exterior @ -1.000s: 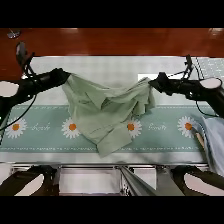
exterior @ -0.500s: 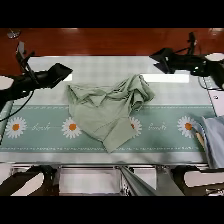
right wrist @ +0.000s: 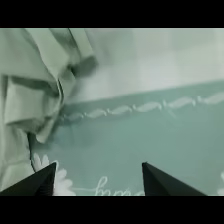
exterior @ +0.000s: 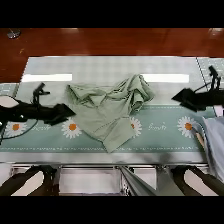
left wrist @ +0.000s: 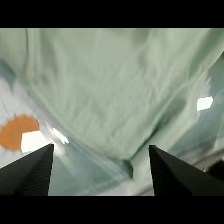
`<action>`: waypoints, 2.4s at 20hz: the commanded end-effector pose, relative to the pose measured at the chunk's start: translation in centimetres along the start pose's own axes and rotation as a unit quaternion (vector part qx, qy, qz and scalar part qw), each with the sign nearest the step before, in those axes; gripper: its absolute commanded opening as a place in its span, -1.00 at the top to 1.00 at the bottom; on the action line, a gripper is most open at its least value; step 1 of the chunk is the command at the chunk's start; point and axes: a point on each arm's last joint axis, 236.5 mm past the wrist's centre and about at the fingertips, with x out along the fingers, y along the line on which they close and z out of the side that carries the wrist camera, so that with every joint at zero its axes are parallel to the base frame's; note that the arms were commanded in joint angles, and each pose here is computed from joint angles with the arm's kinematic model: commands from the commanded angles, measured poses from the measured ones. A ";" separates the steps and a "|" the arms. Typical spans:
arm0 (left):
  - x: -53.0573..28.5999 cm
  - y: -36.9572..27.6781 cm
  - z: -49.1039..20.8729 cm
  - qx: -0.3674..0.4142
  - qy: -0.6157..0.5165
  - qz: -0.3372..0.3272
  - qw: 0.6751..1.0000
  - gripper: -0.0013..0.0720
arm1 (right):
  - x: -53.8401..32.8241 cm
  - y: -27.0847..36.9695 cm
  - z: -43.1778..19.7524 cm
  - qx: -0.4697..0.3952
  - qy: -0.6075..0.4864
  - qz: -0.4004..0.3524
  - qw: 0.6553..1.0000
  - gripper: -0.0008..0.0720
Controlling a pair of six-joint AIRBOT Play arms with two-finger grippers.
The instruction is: Fold the shirts.
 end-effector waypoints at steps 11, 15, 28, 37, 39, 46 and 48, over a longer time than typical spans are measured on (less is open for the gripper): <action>9.9 -2.5 -7.8 -0.079 0.055 -0.028 0.995 -0.95 | 4.9 5.3 -7.9 0.039 -0.017 0.065 0.997 -0.73; 11.1 -3.4 -5.0 -0.092 -0.015 -0.037 0.995 -0.89 | 5.8 5.9 -7.5 0.061 -0.011 0.083 0.995 -0.73; 10.2 -7.7 -2.9 0.007 -0.036 -0.074 0.997 0.91 | 13.2 8.4 -4.5 0.137 0.093 0.154 0.974 -0.66; 10.2 -7.7 -2.9 0.007 -0.036 -0.074 0.997 0.91 | 16.3 9.7 -2.2 0.125 0.078 0.063 0.987 -0.47; 10.2 -7.7 -2.9 0.007 -0.036 -0.074 0.997 0.91 | 16.4 9.7 -2.3 0.124 0.083 0.060 0.987 -0.39; 10.1 -7.9 -2.9 0.009 -0.035 -0.077 0.996 0.91 | 16.1 11.8 -2.2 0.062 0.098 0.088 0.989 0.91; 8.8 -9.7 -3.3 0.072 -0.011 -0.095 0.993 0.92 | 13.5 14.4 -0.6 -0.007 0.099 0.101 0.990 0.91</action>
